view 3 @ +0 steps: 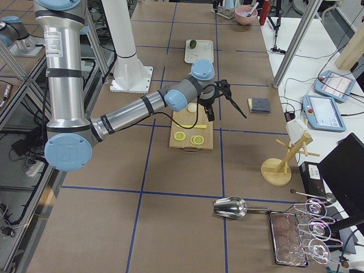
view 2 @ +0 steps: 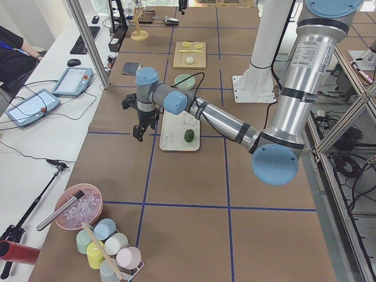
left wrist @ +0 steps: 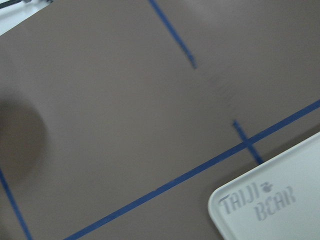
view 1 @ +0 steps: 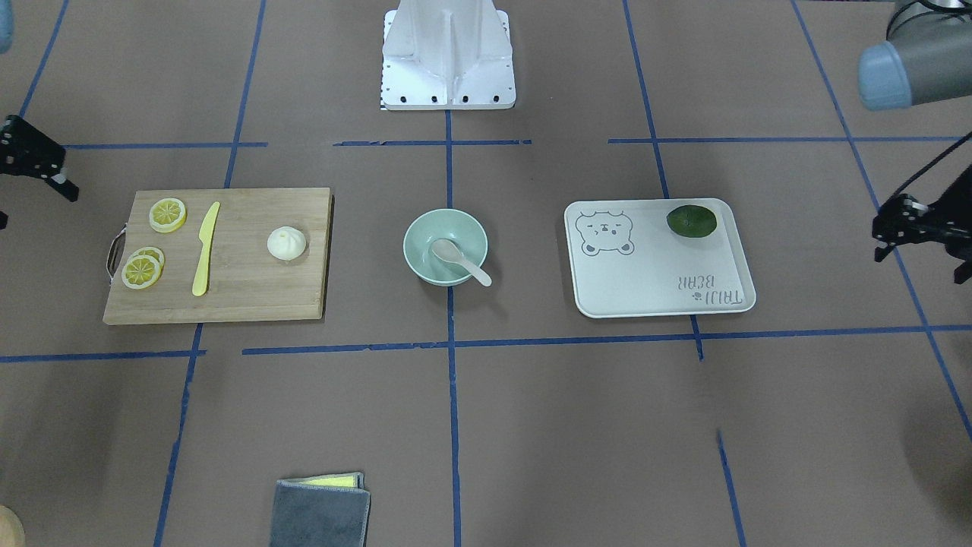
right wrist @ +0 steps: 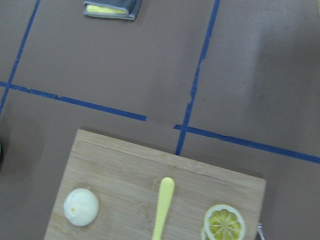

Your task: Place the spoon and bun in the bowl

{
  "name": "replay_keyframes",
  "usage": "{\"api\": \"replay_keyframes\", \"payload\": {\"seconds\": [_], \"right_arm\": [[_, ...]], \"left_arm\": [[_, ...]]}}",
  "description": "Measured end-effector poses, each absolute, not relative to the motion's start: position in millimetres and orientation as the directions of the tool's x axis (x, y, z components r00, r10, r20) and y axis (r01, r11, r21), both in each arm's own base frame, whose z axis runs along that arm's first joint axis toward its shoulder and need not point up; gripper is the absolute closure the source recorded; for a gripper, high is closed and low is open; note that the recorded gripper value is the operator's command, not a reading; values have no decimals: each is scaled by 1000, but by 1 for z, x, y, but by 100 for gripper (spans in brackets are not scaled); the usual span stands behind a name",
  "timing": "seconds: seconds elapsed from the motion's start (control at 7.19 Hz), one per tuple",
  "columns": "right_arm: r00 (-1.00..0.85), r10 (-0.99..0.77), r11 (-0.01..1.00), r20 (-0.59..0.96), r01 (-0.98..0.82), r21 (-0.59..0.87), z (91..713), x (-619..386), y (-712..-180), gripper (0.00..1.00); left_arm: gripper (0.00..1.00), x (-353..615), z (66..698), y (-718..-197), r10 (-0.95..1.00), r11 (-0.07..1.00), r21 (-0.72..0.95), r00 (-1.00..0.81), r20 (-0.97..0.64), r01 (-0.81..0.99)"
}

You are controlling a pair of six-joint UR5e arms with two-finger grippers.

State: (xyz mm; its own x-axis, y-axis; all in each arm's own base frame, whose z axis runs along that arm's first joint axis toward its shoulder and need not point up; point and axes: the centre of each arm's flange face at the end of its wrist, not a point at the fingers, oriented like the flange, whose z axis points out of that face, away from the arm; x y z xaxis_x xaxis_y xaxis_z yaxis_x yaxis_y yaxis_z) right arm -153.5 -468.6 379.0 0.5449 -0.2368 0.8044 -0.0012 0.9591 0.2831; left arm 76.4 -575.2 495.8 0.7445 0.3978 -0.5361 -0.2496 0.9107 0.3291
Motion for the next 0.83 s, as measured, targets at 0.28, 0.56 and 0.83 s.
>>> {"api": "replay_keyframes", "payload": {"seconds": [0.28, 0.56, 0.83], "right_arm": [[575, -173, 972, 800, -31, 233, 347, -245, -445, 0], [631, -185, 966, 754, -25, 257, 347, -326, -420, 0], [667, -210, 959, 714, -1, 283, 351, -388, -408, 0]], "left_arm": [[0, 3, 571, -546, 309, 951, 224, 716, -626, -214], [0, -35, 623, -495, 212, 977, 143, 656, -724, -158], [0, -40, 645, -468, 166, 985, 99, 631, -758, -141]]}}
